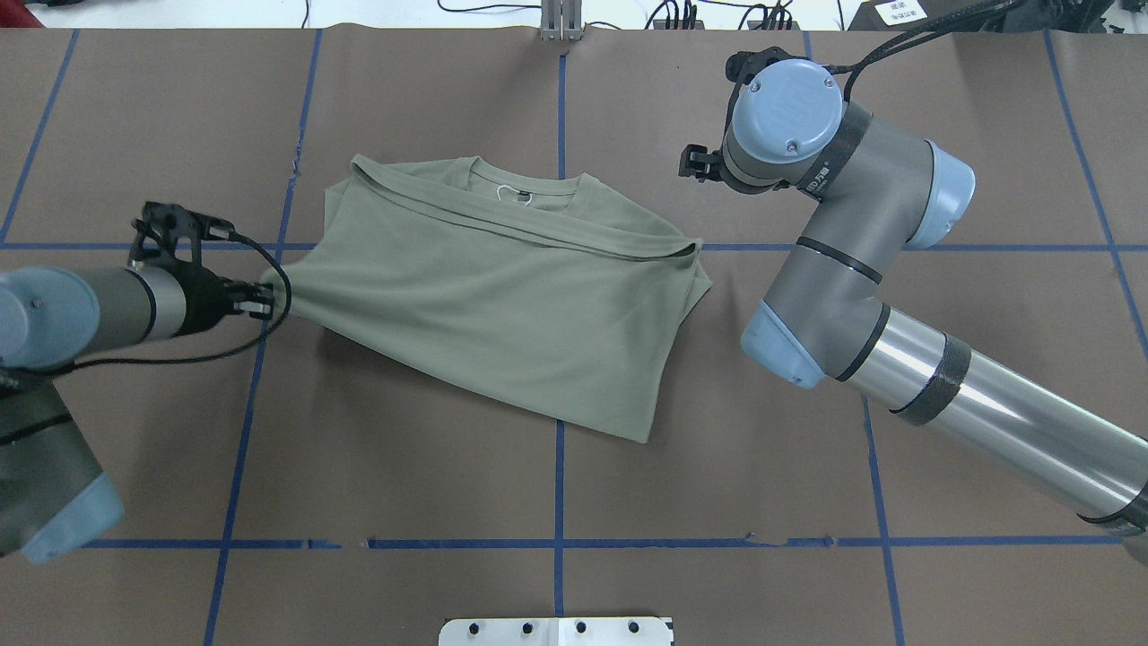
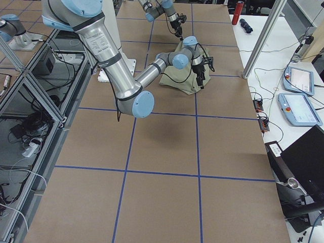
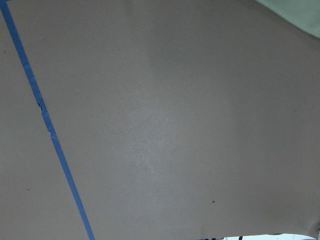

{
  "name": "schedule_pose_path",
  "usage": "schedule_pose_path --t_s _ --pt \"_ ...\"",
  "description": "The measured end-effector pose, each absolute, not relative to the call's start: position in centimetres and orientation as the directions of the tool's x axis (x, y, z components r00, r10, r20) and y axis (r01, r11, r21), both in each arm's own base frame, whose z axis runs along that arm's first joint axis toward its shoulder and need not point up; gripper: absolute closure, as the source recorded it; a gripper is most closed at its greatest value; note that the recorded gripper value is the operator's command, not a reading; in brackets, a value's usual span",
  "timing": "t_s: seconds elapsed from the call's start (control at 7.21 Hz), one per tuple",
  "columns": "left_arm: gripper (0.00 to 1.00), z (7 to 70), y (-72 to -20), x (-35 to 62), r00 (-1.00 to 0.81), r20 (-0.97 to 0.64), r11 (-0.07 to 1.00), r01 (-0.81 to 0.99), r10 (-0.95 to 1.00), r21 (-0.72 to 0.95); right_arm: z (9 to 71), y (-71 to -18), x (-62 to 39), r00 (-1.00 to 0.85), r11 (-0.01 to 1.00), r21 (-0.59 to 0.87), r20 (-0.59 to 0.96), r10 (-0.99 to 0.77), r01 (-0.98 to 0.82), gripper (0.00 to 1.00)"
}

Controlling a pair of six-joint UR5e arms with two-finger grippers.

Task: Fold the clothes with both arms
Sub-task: 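Drag the folded shirt with the left gripper away from the robot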

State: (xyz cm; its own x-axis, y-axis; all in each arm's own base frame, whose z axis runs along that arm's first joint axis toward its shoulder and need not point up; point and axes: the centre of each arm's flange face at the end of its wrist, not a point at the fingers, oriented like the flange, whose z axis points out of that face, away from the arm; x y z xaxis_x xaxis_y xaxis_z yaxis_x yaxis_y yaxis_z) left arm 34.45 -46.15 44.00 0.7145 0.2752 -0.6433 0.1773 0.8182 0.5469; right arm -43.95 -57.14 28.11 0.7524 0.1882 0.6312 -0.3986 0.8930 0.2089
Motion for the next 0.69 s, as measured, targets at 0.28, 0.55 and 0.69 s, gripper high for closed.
schedule_pose_path --t_s 0.28,0.55,0.69 --pt "1.0 44.0 -56.6 33.3 0.801 -0.545 0.787 0.162 0.247 0.595 27.6 -56.8 -44.0 0.747 0.893 0.21 0.639 0.184 -0.399 0.0" --pt "1.0 43.2 -67.2 33.4 0.863 -0.455 0.784 0.121 0.22 0.609 26.9 -56.1 -44.2 0.739 0.893 0.212 0.651 0.175 -0.398 0.0" --pt "1.0 43.2 -71.1 33.2 0.884 -0.411 0.782 0.088 0.224 0.616 26.7 -55.8 -44.4 0.734 0.892 0.208 0.656 0.177 -0.401 0.0"
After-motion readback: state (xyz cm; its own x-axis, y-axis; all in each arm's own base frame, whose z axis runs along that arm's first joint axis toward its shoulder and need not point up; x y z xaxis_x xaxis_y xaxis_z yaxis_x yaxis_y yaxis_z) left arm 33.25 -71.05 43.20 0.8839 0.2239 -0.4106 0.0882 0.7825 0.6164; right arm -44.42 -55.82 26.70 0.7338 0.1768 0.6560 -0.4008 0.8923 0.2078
